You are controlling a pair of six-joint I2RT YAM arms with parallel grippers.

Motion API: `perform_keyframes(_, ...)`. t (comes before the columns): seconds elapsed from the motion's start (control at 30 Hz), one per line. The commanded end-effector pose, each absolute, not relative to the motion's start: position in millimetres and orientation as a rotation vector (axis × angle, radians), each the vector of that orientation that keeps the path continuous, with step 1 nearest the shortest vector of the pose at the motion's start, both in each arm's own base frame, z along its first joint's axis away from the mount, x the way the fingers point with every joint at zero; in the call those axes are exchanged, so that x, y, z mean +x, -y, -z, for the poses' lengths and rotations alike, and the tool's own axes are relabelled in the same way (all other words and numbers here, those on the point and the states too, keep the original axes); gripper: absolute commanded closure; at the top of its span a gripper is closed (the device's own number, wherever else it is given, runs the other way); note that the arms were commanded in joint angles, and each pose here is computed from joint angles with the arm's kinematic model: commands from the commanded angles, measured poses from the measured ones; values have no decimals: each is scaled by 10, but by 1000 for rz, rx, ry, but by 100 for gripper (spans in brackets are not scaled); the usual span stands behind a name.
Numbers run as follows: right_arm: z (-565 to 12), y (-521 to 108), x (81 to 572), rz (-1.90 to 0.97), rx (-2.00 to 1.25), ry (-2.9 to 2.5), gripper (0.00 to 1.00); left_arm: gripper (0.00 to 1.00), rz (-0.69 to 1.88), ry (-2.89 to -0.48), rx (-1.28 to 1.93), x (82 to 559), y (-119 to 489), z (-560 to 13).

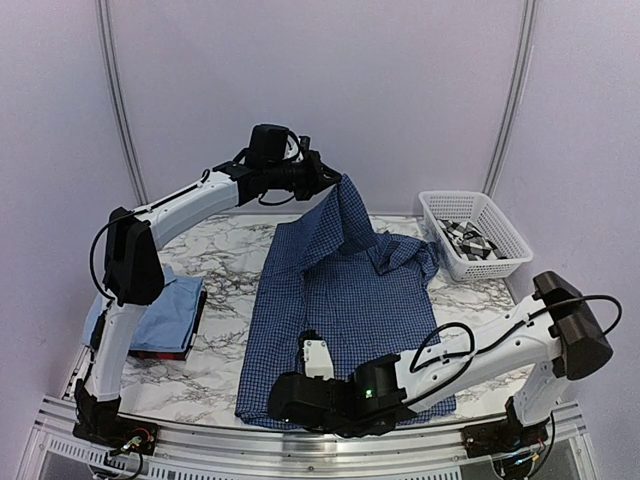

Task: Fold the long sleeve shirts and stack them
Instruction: Fold the corner of the shirt at the center of the board.

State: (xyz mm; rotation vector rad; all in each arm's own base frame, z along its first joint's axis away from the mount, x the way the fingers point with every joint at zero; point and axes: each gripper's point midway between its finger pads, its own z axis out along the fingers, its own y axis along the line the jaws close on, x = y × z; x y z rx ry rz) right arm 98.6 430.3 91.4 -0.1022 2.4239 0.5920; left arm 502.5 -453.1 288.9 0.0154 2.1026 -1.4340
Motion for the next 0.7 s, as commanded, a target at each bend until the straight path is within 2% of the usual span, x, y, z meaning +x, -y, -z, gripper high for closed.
perform_keyframes(0.0, -937, -4447, 1027, -554, -145, -2444, 66, 100, 1459, -2059, 53, 5015, 4568, -2977)
perform_keyframes(0.67, -577, -4256, 1096, -486, -149, -2559, 74, 100, 1470, -2068, 54, 5009, 4613, -2916)
